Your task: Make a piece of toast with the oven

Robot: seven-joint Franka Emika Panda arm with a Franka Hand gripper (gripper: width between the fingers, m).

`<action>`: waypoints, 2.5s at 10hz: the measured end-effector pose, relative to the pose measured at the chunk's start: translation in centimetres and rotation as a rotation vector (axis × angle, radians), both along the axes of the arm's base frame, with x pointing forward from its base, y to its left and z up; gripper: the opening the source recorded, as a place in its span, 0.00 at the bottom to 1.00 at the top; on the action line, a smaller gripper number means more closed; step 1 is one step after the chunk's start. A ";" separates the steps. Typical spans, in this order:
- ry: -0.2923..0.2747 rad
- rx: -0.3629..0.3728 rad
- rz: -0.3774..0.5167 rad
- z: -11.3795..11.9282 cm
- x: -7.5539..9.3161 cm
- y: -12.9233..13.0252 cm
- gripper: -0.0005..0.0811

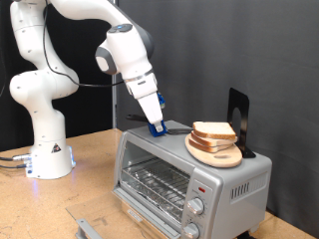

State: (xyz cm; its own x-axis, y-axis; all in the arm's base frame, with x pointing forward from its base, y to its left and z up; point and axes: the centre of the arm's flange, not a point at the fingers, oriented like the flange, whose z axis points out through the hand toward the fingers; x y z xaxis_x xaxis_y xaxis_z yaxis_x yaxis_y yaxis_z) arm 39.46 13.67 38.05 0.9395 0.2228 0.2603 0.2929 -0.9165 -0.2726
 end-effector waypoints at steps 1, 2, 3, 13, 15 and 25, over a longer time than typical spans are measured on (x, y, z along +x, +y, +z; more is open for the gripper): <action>0.001 0.000 -0.002 0.0 0.0 0.0 0.58; 0.003 0.001 -0.006 0.0 0.0 0.0 0.58; 0.004 0.002 -0.010 0.0 0.0 0.0 0.45; 0.026 0.105 0.000 5.5 -0.1 -0.7 0.45; 0.064 0.133 -0.083 5.2 0.0 -1.2 0.45; 0.032 0.312 -0.327 6.2 1.3 -17.3 0.45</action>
State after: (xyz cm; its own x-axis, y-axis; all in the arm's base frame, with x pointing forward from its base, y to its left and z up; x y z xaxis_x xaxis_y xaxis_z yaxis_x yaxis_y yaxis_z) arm 40.74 -3.63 44.20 0.9561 -0.1714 0.2378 -0.0113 -0.8322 -0.5543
